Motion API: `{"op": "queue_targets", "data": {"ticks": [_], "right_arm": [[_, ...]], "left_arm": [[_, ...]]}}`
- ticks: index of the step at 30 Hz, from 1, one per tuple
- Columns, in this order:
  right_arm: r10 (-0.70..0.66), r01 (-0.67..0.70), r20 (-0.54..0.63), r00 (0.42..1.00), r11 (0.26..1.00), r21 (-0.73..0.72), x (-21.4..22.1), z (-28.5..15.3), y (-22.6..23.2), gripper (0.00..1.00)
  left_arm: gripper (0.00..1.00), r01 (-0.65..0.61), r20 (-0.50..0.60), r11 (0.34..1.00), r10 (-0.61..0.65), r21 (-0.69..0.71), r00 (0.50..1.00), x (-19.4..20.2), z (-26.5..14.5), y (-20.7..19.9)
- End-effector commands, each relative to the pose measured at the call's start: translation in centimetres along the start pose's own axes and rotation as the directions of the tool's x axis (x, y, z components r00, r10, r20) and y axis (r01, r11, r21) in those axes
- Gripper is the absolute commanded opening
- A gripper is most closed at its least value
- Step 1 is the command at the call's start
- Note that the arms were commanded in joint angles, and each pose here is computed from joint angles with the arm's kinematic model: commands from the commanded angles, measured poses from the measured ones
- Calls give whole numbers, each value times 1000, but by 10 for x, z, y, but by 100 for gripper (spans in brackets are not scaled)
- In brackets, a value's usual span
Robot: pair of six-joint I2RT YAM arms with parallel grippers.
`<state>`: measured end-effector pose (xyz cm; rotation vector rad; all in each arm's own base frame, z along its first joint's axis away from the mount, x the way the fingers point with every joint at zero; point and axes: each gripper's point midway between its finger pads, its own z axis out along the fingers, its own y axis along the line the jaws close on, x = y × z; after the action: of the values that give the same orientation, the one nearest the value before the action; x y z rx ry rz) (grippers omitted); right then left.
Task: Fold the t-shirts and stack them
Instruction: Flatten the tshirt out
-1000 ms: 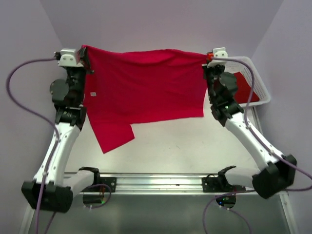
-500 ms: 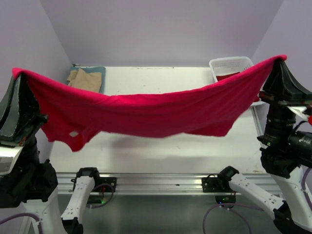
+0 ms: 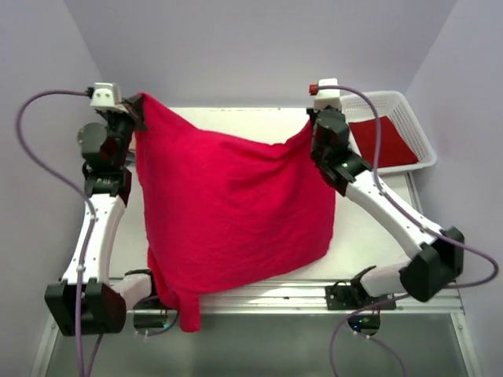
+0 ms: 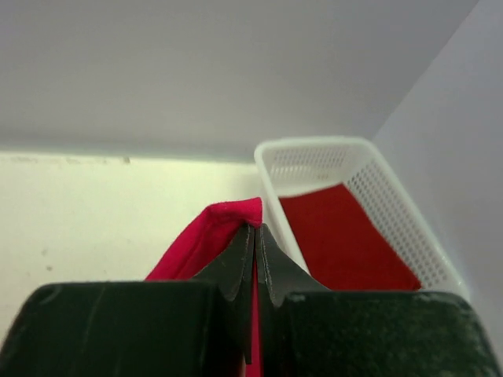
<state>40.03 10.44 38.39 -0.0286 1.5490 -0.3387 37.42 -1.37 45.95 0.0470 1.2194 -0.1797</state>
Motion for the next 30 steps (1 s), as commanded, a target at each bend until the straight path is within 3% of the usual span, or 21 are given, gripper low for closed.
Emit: {"op": "queue_targets", "data": {"ticks": [1,2,4,5,11,17,28,30], "right_arm": [[34,-20,-154,988,996,90,57,28,5,0],[23,-2,-192,981,994,111,75,38,3,0],[-18,52,-280,960,992,116,121,61,19,0],[-12,59,-308,951,988,143,136,70,16,0],[-35,133,-468,883,975,179,230,120,29,0],[-37,163,-486,873,962,219,259,157,23,0],[-11,181,-476,879,932,314,265,209,-26,0],[-7,177,-471,882,931,319,264,215,-30,0]], "left_arm": [[0,42,-121,995,-53,-90,991,72,7,24],[0,56,-203,992,-78,-112,976,116,7,31],[0,68,-256,988,-101,-136,961,151,9,38],[0,78,-323,985,-125,-153,938,190,7,41],[0,78,-479,978,-163,-192,863,290,18,49],[0,95,-499,979,-173,-179,849,325,44,48],[0,96,-466,988,-143,-122,873,338,110,44],[0,97,-490,987,-146,-124,860,353,113,46]]}}
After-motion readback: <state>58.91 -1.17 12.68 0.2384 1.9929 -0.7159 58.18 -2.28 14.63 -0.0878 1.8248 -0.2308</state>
